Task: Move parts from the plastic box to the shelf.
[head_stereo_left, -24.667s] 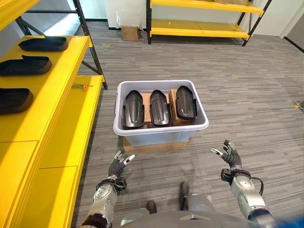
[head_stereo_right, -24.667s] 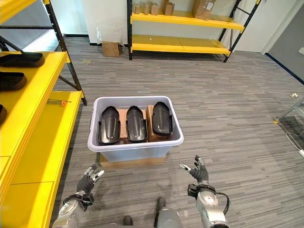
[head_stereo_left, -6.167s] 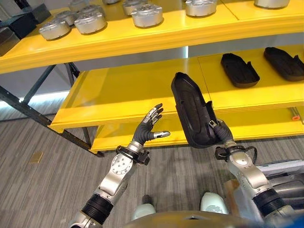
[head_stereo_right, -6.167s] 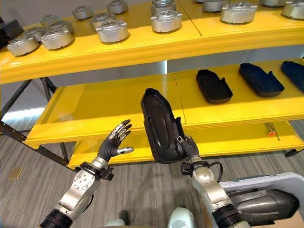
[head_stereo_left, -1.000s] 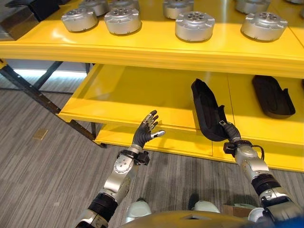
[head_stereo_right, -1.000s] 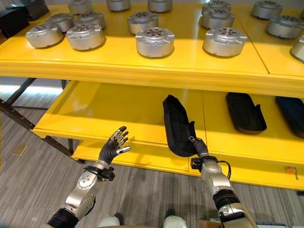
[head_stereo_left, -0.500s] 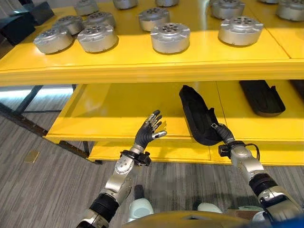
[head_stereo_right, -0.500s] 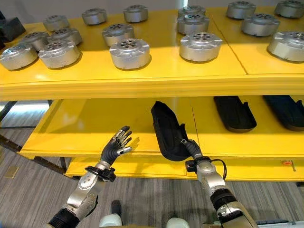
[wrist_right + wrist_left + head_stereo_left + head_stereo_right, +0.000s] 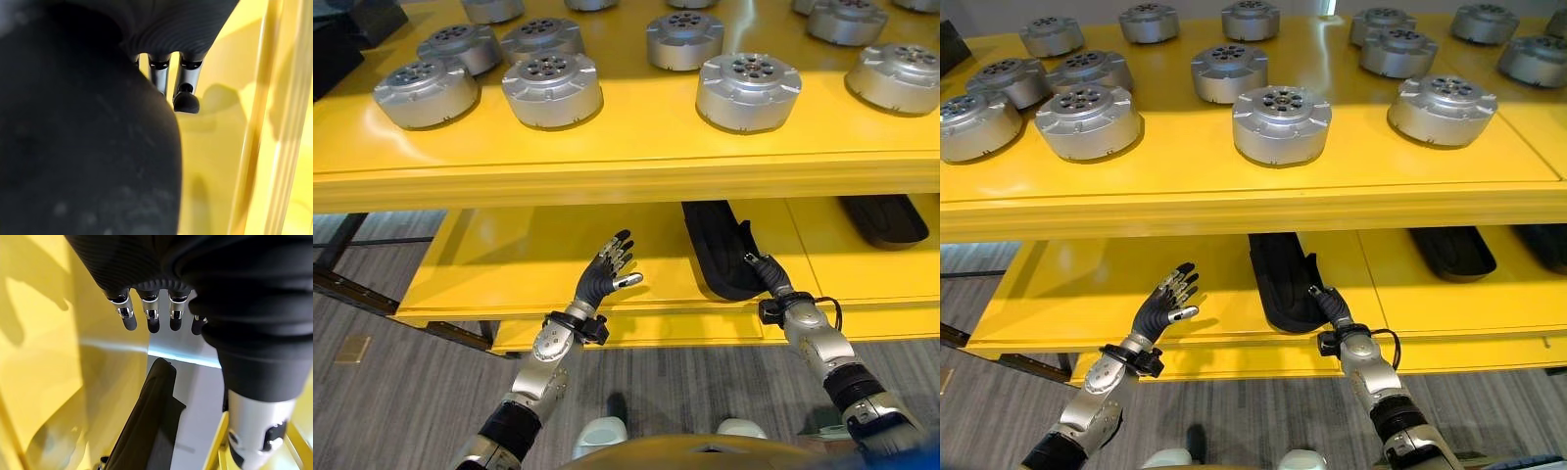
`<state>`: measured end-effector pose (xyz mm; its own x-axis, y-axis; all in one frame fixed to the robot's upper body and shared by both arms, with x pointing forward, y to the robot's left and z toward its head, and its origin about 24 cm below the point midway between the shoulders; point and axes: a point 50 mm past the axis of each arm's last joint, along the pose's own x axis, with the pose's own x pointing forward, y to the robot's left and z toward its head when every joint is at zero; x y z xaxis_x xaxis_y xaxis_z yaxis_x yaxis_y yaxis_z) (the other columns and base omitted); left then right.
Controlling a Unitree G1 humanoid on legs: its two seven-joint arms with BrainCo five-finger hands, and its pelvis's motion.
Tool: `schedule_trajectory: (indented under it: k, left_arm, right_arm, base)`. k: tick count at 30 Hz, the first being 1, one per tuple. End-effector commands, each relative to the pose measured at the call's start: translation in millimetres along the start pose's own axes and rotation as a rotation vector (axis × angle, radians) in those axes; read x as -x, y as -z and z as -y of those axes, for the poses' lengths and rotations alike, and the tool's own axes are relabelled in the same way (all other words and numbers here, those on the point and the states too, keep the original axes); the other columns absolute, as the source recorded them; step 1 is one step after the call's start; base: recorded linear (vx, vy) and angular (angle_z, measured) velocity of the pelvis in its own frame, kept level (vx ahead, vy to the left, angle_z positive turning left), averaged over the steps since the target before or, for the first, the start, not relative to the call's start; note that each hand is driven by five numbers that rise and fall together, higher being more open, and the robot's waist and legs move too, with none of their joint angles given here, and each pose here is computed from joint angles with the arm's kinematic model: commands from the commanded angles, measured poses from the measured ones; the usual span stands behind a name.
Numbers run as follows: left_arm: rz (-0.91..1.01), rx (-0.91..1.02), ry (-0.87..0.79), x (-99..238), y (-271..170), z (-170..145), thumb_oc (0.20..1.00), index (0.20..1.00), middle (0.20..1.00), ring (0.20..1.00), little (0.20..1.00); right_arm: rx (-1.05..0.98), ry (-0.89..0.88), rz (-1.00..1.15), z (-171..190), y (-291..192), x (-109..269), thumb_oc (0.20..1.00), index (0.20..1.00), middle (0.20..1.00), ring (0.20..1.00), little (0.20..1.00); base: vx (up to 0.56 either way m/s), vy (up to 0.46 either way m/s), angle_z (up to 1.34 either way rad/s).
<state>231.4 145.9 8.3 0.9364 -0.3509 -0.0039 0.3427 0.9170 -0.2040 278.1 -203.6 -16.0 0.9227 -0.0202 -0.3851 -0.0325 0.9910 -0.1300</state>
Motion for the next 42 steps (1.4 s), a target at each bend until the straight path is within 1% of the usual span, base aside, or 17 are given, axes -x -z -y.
schedule_trajectory:
  k: [1, 4, 7, 10, 12, 15, 20, 21, 25, 27, 32, 36, 42]
  left_arm:
    - [0.1, 0.009, 0.084, -6.7, -19.7, 13.0, 1.0, 1.0, 1.0, 1.0, 1.0]
    - [0.101, 0.0, 0.083, -4.8, -21.7, 11.8, 1.0, 1.0, 1.0, 1.0, 1.0]
    - [0.156, -0.018, 0.092, -14.1, -38.4, 10.6, 1.0, 1.0, 1.0, 1.0, 1.0]
    - [0.188, -0.023, 0.098, -22.6, -48.4, 13.3, 1.0, 1.0, 1.0, 1.0, 1.0]
    - [0.235, -0.014, 0.109, -32.9, -61.5, 17.9, 1.0, 1.0, 1.0, 1.0, 1.0]
    - [0.278, -0.005, 0.145, -39.4, -73.0, 25.1, 1.0, 1.0, 1.0, 1.0, 1.0]
    - [0.34, -0.036, 0.2, -43.9, -86.4, 36.6, 1.0, 1.0, 1.0, 1.0, 1.0]
    - [0.367, -0.059, 0.207, -44.7, -91.2, 41.0, 1.0, 1.0, 1.0, 1.0, 1.0]
    - [0.386, -0.055, 0.18, -46.8, -94.9, 41.5, 1.0, 1.0, 1.0, 1.0, 1.0]
    - [0.413, -0.066, 0.188, -48.3, -99.6, 44.8, 1.0, 1.0, 1.0, 1.0, 1.0]
    - [0.434, -0.046, 0.201, -50.0, -105.7, 50.9, 1.0, 1.0, 1.0, 1.0, 1.0]
    - [0.43, -0.037, 0.215, -49.6, -106.5, 53.9, 1.0, 1.0, 1.0, 1.0, 1.0]
    - [0.428, -0.038, 0.237, -49.2, -106.1, 58.6, 1.0, 1.0, 1.0, 1.0, 1.0]
  right_arm:
    - [-0.018, 0.086, 0.171, 17.5, -47.4, -6.8, 0.2, 0.2, 0.2, 0.2, 0.2]
    - [0.002, 0.115, 0.182, 20.4, -57.2, -10.7, 0.2, 0.2, 0.2, 0.2, 0.2]
    - [0.025, 0.179, 0.223, 25.2, -94.8, -24.2, 0.2, 0.2, 0.2, 0.2, 0.2]
    - [0.041, 0.219, 0.247, 34.2, -118.3, -30.8, 0.2, 0.2, 0.2, 0.2, 0.2]
    - [0.09, 0.288, 0.27, 53.6, -144.7, -34.7, 0.2, 0.2, 0.2, 0.2, 0.2]
    - [0.15, 0.352, 0.295, 76.1, -170.5, -35.1, 0.2, 0.2, 0.2, 0.2, 0.2]
    - [0.246, 0.378, 0.336, 87.2, -201.9, -32.7, 0.2, 0.2, 0.2, 0.2, 0.2]
    - [0.307, 0.394, 0.359, 89.1, -213.5, -31.2, 0.2, 0.2, 0.2, 0.2, 0.2]
    - [0.352, 0.404, 0.378, 89.0, -225.2, -29.6, 0.2, 0.2, 0.2, 0.2, 0.2]
    - [0.389, 0.416, 0.387, 86.9, -235.1, -28.4, 0.2, 0.2, 0.2, 0.2, 0.2]
    - [0.389, 0.46, 0.389, 88.1, -244.8, -27.8, 0.2, 0.2, 0.2, 0.2, 0.2]
    - [0.46, 0.488, 0.382, 93.9, -258.5, -25.0, 0.2, 0.2, 0.2, 0.2, 0.2]
    - [0.463, 0.497, 0.35, 93.0, -254.9, -27.9, 0.2, 0.2, 0.2, 0.2, 0.2]
  base:
    - [0.04, -0.039, -0.1]
    - [-0.03, -0.037, -0.16]
    - [-0.2, -0.051, -0.39]
    - [-0.16, -0.012, -0.31]
    - [-0.21, 0.005, -0.02]
    - [-0.14, 0.016, -0.02]
    - [-0.13, 0.031, -0.02]
    - [-0.09, 0.033, -0.02]
    - [-0.08, 0.036, -0.08]
    - [-0.1, 0.038, -0.05]
    - [-0.08, 0.01, 0.01]
    - [-0.06, 0.002, -0.11]
    - [-0.05, -0.004, 0.01]
